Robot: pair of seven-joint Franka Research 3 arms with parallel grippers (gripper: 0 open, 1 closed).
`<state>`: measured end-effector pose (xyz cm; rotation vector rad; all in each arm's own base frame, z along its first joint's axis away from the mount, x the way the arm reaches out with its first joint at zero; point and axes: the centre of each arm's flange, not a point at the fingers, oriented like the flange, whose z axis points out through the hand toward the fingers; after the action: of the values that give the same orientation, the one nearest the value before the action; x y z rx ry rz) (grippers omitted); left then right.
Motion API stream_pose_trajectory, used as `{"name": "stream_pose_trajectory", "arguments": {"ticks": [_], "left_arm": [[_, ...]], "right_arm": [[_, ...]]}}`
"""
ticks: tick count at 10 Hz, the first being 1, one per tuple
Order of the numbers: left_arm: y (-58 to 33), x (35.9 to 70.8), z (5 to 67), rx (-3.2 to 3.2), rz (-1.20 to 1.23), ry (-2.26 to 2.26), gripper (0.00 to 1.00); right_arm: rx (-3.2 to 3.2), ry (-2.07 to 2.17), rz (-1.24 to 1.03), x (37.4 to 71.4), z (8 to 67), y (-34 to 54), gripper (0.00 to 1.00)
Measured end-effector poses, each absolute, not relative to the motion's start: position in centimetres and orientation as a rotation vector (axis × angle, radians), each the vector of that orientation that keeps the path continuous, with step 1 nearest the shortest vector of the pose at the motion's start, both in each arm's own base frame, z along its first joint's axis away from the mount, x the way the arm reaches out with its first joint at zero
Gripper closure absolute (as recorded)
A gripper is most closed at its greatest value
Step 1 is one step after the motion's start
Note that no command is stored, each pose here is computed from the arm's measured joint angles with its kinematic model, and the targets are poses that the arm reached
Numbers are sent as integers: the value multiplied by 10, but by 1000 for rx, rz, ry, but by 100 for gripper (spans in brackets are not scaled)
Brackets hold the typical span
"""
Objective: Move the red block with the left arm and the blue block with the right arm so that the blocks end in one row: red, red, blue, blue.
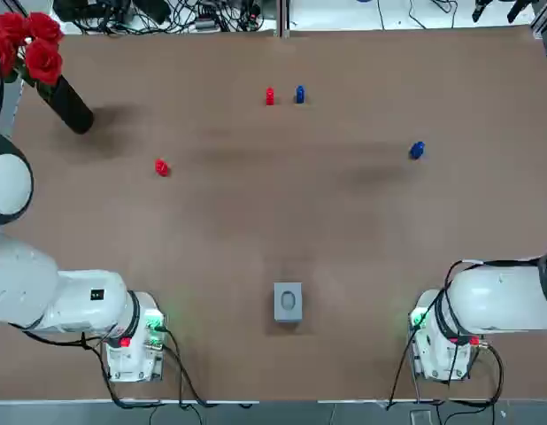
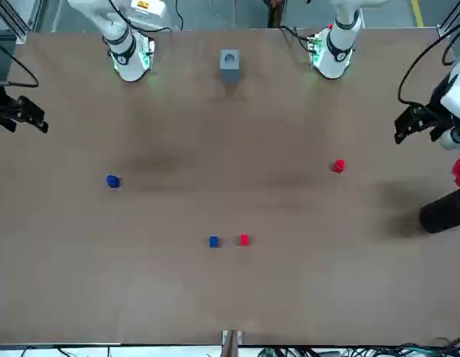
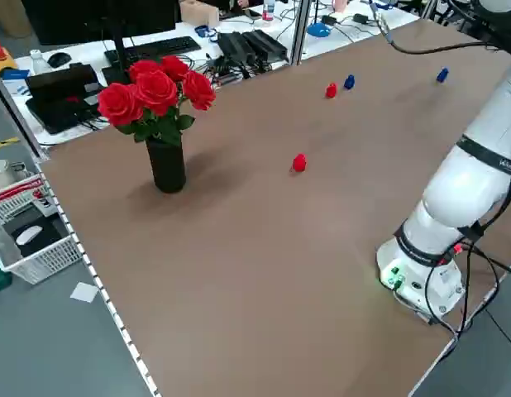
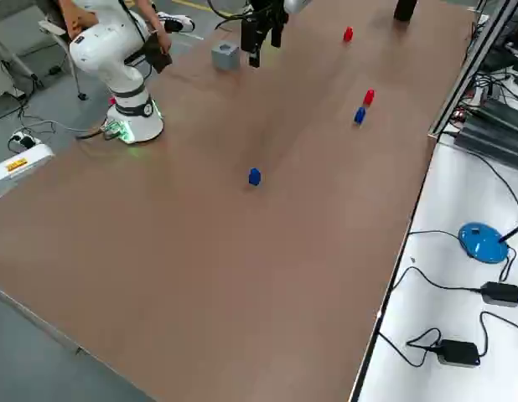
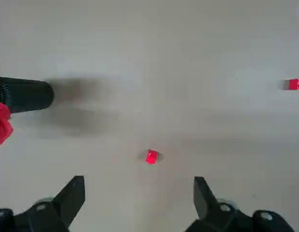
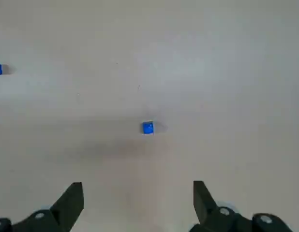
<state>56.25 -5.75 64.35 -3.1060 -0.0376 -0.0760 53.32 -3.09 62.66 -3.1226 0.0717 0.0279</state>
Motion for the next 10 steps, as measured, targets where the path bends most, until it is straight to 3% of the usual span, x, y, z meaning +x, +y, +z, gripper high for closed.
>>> {"name": "stream_pose_trajectory", "arguments": {"ticks": [5,10], "left_arm": [[-58,562,639,-3105,-56,-30,1],[-60,562,543,-3101,-61,-1,1]], "right_arm": [[-3121,48,57,534,610,-22,0],[-3122,108,-17,540,471,-40,0]]}}
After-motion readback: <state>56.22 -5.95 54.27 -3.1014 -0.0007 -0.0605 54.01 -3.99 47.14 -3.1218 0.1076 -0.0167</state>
